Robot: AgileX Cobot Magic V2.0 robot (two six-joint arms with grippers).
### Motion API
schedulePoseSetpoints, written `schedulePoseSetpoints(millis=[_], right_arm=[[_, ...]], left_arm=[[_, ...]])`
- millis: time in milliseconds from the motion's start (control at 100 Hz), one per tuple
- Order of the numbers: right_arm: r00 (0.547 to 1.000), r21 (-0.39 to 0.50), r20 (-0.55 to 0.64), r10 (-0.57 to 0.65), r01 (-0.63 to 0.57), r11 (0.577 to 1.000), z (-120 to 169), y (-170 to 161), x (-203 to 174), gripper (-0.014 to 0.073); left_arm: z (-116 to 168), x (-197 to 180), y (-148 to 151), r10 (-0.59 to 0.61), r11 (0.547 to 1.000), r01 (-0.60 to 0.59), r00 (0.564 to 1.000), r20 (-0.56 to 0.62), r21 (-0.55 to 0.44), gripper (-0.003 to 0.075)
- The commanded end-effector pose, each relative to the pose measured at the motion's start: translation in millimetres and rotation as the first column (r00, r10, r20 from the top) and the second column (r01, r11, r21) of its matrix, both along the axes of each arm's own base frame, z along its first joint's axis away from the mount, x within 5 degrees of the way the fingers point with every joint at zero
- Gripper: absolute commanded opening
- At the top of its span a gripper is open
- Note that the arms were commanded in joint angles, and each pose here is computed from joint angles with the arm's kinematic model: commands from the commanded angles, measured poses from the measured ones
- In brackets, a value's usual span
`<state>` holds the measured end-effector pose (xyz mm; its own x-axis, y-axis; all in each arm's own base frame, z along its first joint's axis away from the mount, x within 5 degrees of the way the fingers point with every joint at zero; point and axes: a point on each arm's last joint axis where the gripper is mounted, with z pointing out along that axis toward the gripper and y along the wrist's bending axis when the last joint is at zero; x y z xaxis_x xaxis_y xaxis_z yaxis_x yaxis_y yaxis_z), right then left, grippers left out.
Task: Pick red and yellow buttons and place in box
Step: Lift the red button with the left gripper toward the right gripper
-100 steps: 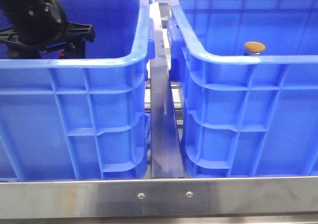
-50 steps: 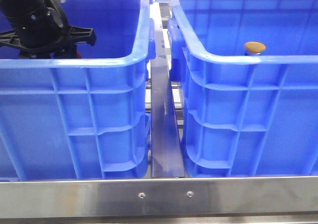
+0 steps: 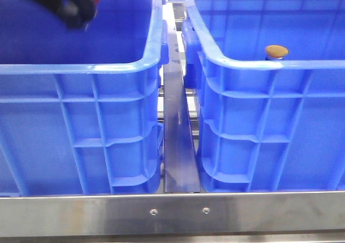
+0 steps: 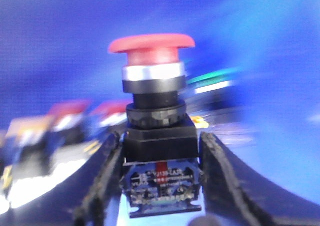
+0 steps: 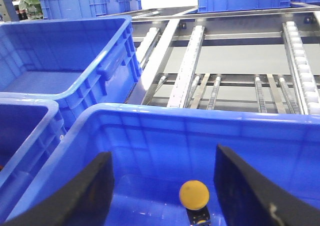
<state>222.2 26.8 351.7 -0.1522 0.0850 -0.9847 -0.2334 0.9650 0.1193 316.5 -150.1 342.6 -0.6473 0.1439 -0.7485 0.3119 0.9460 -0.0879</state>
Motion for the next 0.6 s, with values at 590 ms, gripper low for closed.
schedulePoseSetpoints(millis=[590], right_arm=[[0.945, 0.366, 0.013, 0.326, -0.308, 0.878, 16, 29, -12, 0.0495]], left_arm=[[57, -101, -90, -0.583, 0.804, 0.594, 0.779, 0.229, 0.025, -0.0009]])
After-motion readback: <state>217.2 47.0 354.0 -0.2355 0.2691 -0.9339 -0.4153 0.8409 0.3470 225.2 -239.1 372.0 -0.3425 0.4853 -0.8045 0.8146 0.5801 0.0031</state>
